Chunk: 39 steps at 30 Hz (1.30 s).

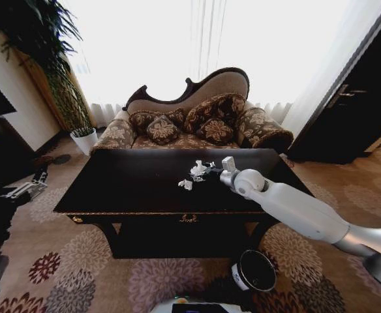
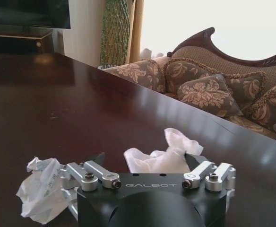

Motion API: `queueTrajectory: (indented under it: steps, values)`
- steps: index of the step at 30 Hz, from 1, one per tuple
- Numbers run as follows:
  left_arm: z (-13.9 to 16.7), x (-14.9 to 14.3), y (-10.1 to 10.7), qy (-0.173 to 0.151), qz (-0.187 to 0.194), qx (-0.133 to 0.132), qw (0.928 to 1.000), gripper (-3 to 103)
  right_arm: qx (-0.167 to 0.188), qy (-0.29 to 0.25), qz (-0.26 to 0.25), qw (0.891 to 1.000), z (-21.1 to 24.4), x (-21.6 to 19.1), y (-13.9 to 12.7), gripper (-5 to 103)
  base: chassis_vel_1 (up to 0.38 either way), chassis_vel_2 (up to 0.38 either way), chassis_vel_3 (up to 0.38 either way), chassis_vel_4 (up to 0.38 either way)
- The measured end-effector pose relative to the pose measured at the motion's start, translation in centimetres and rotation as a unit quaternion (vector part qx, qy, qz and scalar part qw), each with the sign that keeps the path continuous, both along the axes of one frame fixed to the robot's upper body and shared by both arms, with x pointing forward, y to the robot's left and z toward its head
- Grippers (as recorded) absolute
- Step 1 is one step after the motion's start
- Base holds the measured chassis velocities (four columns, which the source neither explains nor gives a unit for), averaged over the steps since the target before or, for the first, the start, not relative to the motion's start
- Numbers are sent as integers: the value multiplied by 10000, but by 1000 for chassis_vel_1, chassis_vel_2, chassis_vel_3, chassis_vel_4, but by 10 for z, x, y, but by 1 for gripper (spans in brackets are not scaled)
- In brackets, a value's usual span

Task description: Move to the front of the table and place the trash on the table into the trash bin.

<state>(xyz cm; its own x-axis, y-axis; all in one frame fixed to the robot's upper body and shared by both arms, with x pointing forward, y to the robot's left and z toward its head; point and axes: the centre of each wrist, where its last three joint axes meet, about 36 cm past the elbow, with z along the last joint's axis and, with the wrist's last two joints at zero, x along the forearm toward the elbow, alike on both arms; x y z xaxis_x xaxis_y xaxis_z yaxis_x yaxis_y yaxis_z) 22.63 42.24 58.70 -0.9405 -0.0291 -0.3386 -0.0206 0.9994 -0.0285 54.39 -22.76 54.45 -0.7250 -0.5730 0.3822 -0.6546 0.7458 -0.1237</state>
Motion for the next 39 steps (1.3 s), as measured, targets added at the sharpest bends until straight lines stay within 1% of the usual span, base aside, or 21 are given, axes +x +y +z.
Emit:
queueTrajectory:
  steps: [1, 3, 7, 8, 10, 12, 13, 14, 16, 17, 20, 22, 25, 28, 32, 33, 34, 36, 37, 38, 39]
  values:
    - [0, 0, 0, 1, -4, 0, 10000, 100, -7, -6, 0, 10000, -1, 1, 0, 89, 0, 0, 0, 0]
    - [0, 0, 0, 2, -5, 2, 10000, 100, -11, -11, 1, 10000, -2, 1, 0, 89, 0, 0, 0, 0]
    - [2, 0, 1, 17, -7, 52, 10000, 100, 3, -13, 27, 10000, -7, 3, 3, 68, 0, 0, 0, 0]
    - [2, 0, 1, 17, -7, 52, 10000, 100, 3, -13, 27, 10000, -7, 3, 3, 68, 0, 0, 0, 0]
    - [4, -1, 2, 7, -7, 73, 10000, 100, -9, -26, 64, 10000, -9, 4, 4, 57, 0, 0, 0, 0]
    - [4, -1, 2, 6, -9, 77, 10000, 100, -25, -37, 79, 10000, -10, 4, 3, 57, 0, 0, 0, 0]
    - [4, -1, 2, 7, -11, 77, 10000, 100, -54, -57, 93, 9999, -11, 4, 3, 46, 0, 0, 0, 0]
    - [4, -1, 2, 7, -12, 76, 10000, 100, -68, -63, 93, 9999, -12, 4, 2, 46, 0, 0, 0, 0]
    - [4, -1, 2, 6, -19, 70, 10000, 100, -95, -73, 74, 9999, -13, 5, 0, 35, 0, 0, 0, 0]
    - [4, -1, 2, 6, -19, 70, 10000, 100, -95, -73, 74, 9999, -13, 5, 0, 35, 0, 0, 0, 0]
    - [3, 0, 2, 9, -30, 58, 10000, 100, -108, -104, 62, 9999, -14, 6, -2, 19, 0, 0, 0, 0]
    - [3, 0, 1, 10, -32, 55, 10000, 100, -107, -106, 63, 9999, -14, 6, -3, 19, 0, 0, 0, 0]
    - [3, 0, 1, 11, -37, 52, 10000, 100, -83, -127, 74, 9999, -13, 6, -6, 3, 0, 0, 0, 0]
    - [3, 0, 1, 9, -40, 50, 10000, 100, -30, -158, 111, 9998, -13, 6, -9, 1, 0, 0, 0, 0]
    - [3, 0, 0, 7, -44, 43, 10000, 100, 179, -225, 259, 9992, -12, 1, -15, 0, 0, 0, 0, 0]
    - [2, 0, 0, 7, -48, 37, 10000, 100, 297, -234, 308, 9988, -11, -2, -17, 0, 0, 0, 0, 0]
    - [2, 0, 0, 7, -48, 37, 10000, 100, 297, -234, 308, 9988, -11, -2, -17, 0, 0, 0, 0, 0]
    - [2, 0, -2, 9, -59, 28, 10000, 100, 587, -292, 432, 9969, -16, -6, -19, 0, 0, 0, 0, 0]
    - [2, 1, -3, 8, -75, 20, 10000, 100, 814, -341, 530, 9947, -22, -9, -22, 0, 0, 0, 0, 0]
    - [2, 1, -3, 8, -75, 20, 10000, 100, 814, -341, 530, 9947, -22, -9, -22, 0, 0, 0, 0, 0]
    - [1, 1, -4, 6, -84, 15, 10000, 100, 953, -341, 587, 9931, -26, -12, -24, 0, 0, 0, 0, 0]
